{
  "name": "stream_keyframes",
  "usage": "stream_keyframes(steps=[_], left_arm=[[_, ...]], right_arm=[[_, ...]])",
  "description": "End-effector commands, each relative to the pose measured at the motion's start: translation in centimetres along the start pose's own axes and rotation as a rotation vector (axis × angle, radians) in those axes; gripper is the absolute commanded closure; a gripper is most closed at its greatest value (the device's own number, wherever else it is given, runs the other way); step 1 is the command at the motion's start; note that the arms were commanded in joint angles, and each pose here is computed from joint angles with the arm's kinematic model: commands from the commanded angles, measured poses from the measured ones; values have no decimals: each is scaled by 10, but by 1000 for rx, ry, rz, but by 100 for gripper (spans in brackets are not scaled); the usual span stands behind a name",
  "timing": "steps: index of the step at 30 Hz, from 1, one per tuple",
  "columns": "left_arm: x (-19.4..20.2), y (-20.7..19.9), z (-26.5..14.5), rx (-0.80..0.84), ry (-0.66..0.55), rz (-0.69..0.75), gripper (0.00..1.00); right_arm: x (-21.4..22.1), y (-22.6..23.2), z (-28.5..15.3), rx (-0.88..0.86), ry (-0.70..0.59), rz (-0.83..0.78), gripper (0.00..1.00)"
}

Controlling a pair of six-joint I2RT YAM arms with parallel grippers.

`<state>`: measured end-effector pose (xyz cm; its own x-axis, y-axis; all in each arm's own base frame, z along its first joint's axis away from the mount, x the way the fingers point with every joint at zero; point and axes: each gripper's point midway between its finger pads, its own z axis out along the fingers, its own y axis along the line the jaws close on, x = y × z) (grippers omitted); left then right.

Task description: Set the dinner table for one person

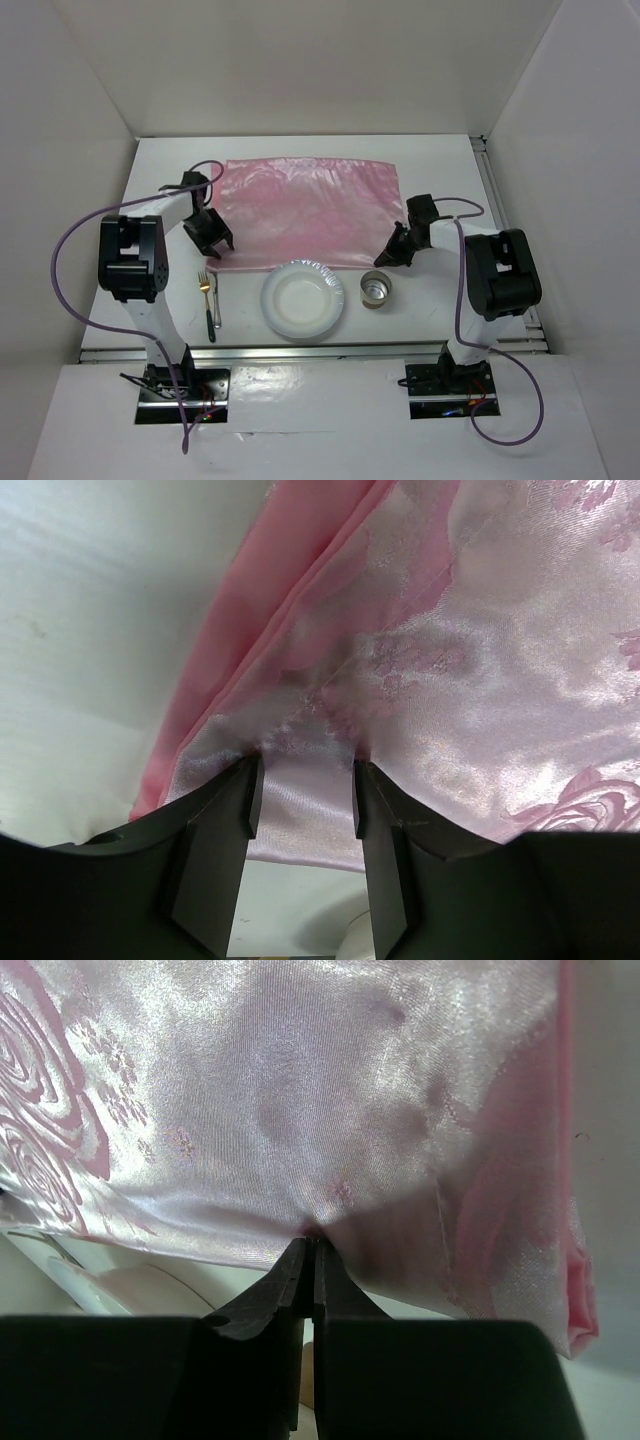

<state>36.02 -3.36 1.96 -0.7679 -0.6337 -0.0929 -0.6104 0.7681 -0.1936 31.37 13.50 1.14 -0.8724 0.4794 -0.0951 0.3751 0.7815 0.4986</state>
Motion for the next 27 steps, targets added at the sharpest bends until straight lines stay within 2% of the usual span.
stream_keyframes(steps=[1,4,8,12,14,16,17,19,21,27], left_arm=[[4,38,4,-137,-22,-12,42],[-2,35,-2,-140,-36,-11,41],[-23,17,-14,-98,-83,15,39],[-47,-12,-37,-45,-163,62,35],[-51,-17,-39,-53,-165,83,34],[-62,-24,-47,-56,-180,83,34],[-63,-25,-43,-64,-171,82,34],[-69,-34,-54,-53,-197,91,34],[-74,-38,-59,-42,-213,101,34],[-72,-49,-101,20,-278,131,34]], right_arm=[[22,-44,1,186,42,19,100],[15,-38,-5,181,25,-10,100],[-22,-4,-40,138,-119,-74,100],[-58,27,-85,125,-276,-158,90],[-71,40,-106,125,-324,-177,80],[-71,48,-121,119,-351,-211,76],[-71,50,-132,112,-381,-215,52],[-63,46,-140,105,-393,-228,34],[-52,44,-155,79,-428,-236,20],[32,1,-133,95,-263,-163,15]])
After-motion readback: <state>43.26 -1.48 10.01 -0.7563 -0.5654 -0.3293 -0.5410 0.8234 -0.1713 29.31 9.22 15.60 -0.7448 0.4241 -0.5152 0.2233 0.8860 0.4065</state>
